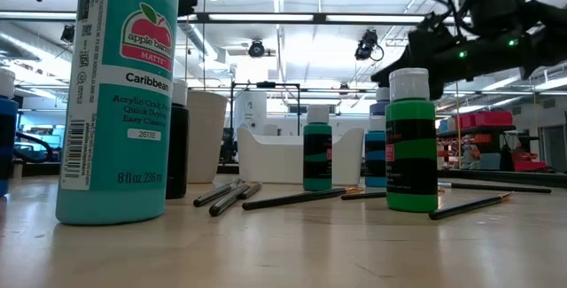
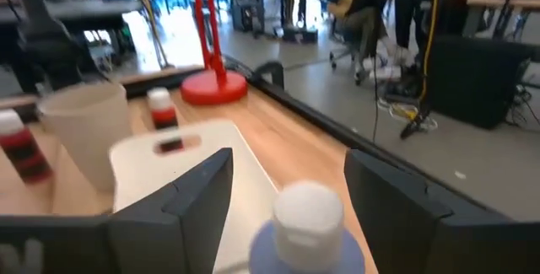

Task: Pick & Place Paint Supplies
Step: Put the purple paint bottle into the white bin

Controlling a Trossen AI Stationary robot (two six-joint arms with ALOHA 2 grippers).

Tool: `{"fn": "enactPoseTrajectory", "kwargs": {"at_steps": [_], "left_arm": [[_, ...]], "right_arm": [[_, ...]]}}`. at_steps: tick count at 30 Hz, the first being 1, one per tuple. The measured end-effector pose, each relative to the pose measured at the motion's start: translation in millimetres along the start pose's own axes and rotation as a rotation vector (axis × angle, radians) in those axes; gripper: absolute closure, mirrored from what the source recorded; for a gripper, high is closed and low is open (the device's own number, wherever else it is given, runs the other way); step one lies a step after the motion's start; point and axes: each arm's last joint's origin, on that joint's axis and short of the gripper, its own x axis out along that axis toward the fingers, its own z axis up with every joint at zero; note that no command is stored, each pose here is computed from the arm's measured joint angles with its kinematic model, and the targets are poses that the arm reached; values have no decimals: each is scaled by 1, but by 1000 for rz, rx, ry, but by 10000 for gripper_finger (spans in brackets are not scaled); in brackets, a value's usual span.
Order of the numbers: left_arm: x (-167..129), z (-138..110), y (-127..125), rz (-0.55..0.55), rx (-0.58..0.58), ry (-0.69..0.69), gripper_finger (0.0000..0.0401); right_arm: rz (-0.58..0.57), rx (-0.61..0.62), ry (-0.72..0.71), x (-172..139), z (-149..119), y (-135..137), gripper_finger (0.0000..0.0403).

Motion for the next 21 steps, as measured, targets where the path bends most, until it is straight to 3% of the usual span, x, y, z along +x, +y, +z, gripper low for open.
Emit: {"fn": "enactPoseTrajectory", "kwargs": {"at_steps": [7,10,16,21], "left_arm": [[13,-12,-5,25,-18,79,232],[16,-16,-7,25,11,104,232],[18,-17,-8,25,117,113,232],[17,-17,-6,55,141,111,232]], "right_arm": [[-31,-14,78,8,-14,-4,172],[-38,-32,77,9,-14,-5,198],[-51,-18,74,9,-14,-7,287],[-30,-10,-3,9,-7,-6,288]]}}
